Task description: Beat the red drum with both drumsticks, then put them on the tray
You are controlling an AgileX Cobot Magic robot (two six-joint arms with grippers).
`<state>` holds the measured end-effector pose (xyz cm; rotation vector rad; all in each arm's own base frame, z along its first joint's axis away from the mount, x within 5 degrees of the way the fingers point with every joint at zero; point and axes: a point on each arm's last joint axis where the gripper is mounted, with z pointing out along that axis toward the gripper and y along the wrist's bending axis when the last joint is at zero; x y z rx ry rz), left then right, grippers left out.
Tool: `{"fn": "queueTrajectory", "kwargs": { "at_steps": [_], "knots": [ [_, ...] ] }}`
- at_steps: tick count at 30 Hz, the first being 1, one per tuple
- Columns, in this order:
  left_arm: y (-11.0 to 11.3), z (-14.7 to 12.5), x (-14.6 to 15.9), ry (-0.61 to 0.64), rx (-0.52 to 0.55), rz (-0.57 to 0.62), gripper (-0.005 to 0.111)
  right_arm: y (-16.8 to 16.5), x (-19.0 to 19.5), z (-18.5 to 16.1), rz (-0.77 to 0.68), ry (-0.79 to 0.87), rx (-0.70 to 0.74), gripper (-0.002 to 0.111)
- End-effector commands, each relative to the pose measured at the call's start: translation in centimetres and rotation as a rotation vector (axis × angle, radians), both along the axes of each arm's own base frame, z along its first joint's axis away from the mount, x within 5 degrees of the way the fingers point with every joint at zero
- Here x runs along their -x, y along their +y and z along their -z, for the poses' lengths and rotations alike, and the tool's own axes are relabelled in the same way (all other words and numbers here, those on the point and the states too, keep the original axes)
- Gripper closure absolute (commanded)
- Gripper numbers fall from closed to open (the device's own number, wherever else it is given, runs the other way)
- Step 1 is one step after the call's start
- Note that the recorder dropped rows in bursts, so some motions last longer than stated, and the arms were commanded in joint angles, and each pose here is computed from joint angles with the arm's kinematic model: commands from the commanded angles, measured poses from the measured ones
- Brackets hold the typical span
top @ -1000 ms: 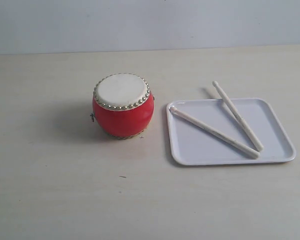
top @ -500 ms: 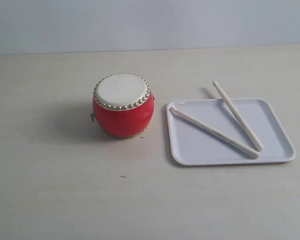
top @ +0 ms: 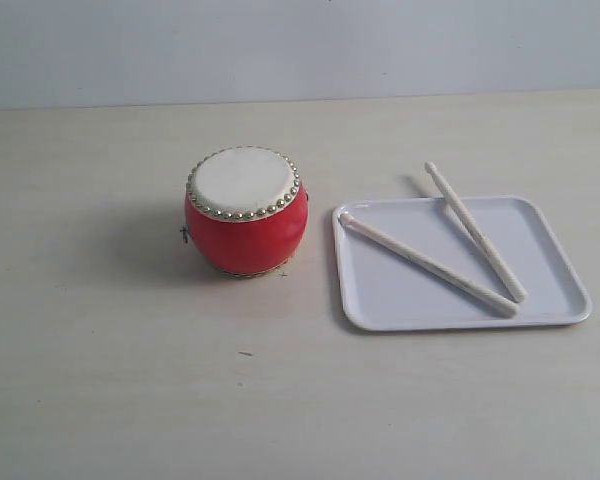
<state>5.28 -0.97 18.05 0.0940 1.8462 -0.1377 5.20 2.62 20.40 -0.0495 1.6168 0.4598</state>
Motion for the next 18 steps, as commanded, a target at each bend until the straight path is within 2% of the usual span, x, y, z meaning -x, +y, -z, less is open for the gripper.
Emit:
{"fn": "queueTrajectory", "kwargs": {
  "at_steps": [1, 12, 18],
  "knots": [
    [-0.02, -0.09, 0.04, -0.012, -0.015, 0.01, 0.107, 0.04, 0.05, 0.13, -0.007, -0.003, 0.012, 0.108],
    [-0.13, -0.08, 0.07, -0.016, -0.043, 0.039, 0.107, 0.04, 0.05, 0.13, -0.007, -0.003, 0.012, 0.108],
    [0.06, -0.08, 0.03, -0.015, -0.044, 0.001, 0.107, 0.04, 0.05, 0.13, -0.007, -0.003, 0.012, 0.108]
  ]
}}
